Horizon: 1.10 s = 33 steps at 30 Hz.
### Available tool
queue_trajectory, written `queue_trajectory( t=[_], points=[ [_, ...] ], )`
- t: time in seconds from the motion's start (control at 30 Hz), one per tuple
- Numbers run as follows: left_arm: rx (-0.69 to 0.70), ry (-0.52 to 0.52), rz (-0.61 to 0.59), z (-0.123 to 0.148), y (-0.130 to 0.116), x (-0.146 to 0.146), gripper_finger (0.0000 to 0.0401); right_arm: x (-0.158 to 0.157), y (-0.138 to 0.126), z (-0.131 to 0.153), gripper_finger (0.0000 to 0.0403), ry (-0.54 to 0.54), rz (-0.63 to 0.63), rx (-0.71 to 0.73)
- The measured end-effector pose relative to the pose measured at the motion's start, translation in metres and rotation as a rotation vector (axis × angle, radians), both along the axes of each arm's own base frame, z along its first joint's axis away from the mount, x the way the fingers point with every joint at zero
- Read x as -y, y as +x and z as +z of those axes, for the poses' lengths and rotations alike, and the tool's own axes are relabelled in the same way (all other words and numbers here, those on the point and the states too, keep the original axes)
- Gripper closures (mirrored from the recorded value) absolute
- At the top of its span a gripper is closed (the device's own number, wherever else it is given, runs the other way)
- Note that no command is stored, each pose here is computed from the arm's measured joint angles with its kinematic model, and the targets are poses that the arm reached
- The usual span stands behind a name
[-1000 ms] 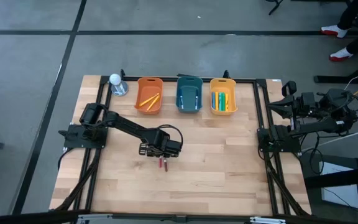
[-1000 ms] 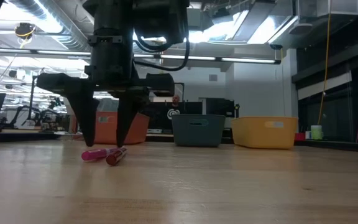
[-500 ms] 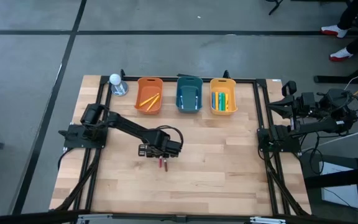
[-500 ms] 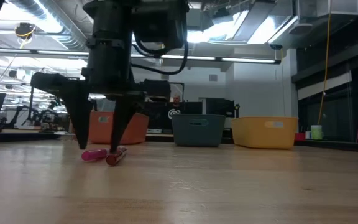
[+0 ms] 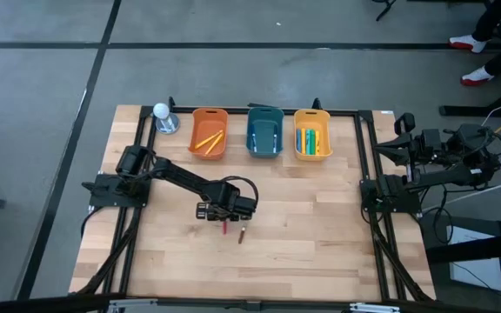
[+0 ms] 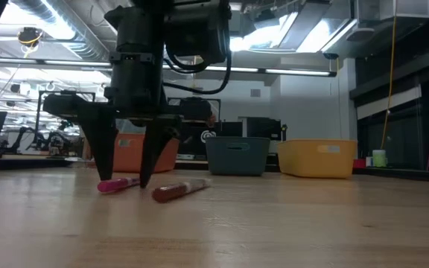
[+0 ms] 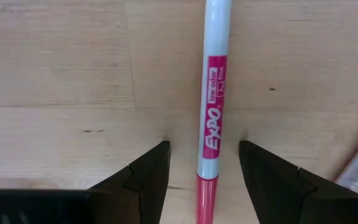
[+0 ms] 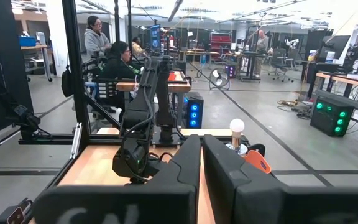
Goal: Pick & Place Markers
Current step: Put the pink marker pen into the blue bin
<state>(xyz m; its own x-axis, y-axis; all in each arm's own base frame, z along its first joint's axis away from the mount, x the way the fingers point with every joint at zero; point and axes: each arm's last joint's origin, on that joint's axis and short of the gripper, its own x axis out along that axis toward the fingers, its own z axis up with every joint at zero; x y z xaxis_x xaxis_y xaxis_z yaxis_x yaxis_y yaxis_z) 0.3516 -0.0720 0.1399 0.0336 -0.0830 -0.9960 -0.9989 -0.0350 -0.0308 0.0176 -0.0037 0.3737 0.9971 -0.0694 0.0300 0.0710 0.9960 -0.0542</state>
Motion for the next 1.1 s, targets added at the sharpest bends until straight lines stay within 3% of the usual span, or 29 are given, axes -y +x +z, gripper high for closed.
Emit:
queue_trajectory(
  t=[0.4, 0.93, 1.1],
  points=[
    [-0.002, -0.003, -0.001, -0.0012, 0.0002, 0.0001, 0.0223, 0.0, 0.0, 0.0, 0.0382, 0.0, 0.0, 0.0],
    [-0.002, -0.011, 0.007, -0.0022, 0.0005, 0.0004, 0.0359, 0.0, 0.0, 0.0, 0.0382, 0.0, 0.0, 0.0],
    [-0.004, -0.011, 0.009, -0.0021, 0.0003, 0.0005, 0.0374, 0.0, 0.0, 0.0, 0.0382, 0.0, 0.0, 0.0]
  ],
)
